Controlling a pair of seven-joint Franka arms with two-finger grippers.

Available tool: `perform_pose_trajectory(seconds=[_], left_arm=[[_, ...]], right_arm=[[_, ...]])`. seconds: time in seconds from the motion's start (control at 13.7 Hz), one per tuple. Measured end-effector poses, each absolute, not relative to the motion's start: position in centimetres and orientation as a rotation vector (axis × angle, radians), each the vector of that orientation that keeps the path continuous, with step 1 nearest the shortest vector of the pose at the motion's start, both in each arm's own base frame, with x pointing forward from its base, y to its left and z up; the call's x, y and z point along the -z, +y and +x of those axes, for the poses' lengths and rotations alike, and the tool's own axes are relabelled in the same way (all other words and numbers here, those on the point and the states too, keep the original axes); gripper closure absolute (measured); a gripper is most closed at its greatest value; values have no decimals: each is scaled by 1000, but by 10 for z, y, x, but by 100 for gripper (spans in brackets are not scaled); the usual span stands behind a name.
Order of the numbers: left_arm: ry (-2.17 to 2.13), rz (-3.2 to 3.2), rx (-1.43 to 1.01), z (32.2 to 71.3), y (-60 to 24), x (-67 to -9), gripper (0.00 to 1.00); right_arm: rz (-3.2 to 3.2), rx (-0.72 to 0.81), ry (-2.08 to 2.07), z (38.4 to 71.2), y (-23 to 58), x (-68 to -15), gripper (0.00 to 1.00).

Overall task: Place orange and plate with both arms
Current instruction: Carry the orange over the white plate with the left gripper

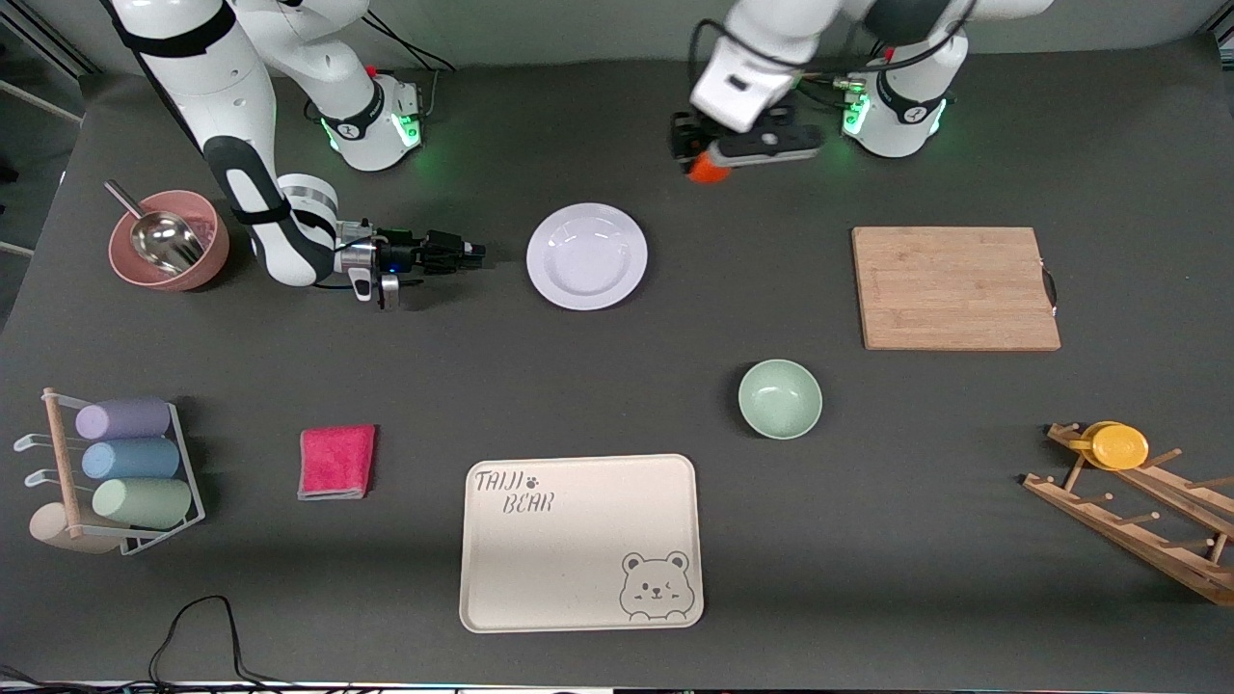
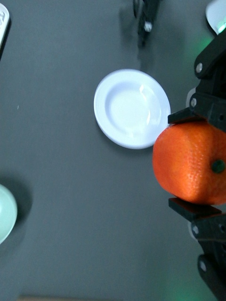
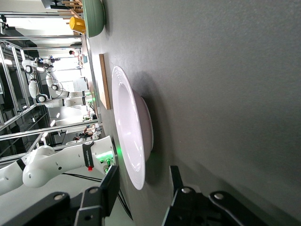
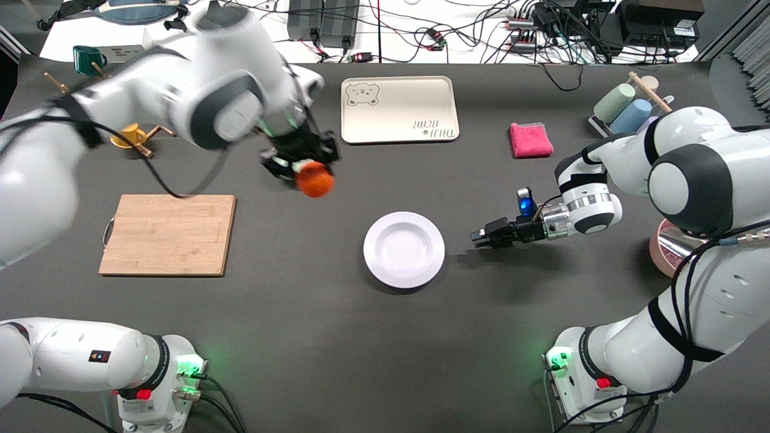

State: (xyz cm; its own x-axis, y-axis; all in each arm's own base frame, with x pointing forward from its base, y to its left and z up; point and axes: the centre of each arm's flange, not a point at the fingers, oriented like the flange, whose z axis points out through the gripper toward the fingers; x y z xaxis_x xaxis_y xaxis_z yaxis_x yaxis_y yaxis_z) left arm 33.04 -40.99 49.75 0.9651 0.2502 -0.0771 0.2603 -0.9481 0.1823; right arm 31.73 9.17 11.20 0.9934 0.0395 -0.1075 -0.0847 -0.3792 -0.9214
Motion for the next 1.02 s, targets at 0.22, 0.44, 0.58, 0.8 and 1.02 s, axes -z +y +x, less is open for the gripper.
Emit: perform_pose_trajectory(seconds=[0.22,0.44,0.58,0.8,1.02], left_arm=[[506,2951,14,325,-455,-434,31],[565,3017,-52,320,-492,-358,31],[645,3005,-74,324,-519,-326,31],[706,2981,-49,331,-552,-297,31],[751,3010,-81,314,-569,-268,31]], right_arm=[[-1956,-116,8,314,88,-105,49],[-1953,-115,7,314,86,-100,49],[-1953,-110,2,315,85,-100,49],[-1955,-101,-14,315,85,-98,49],[-1957,-98,-19,316,84,-96,49]])
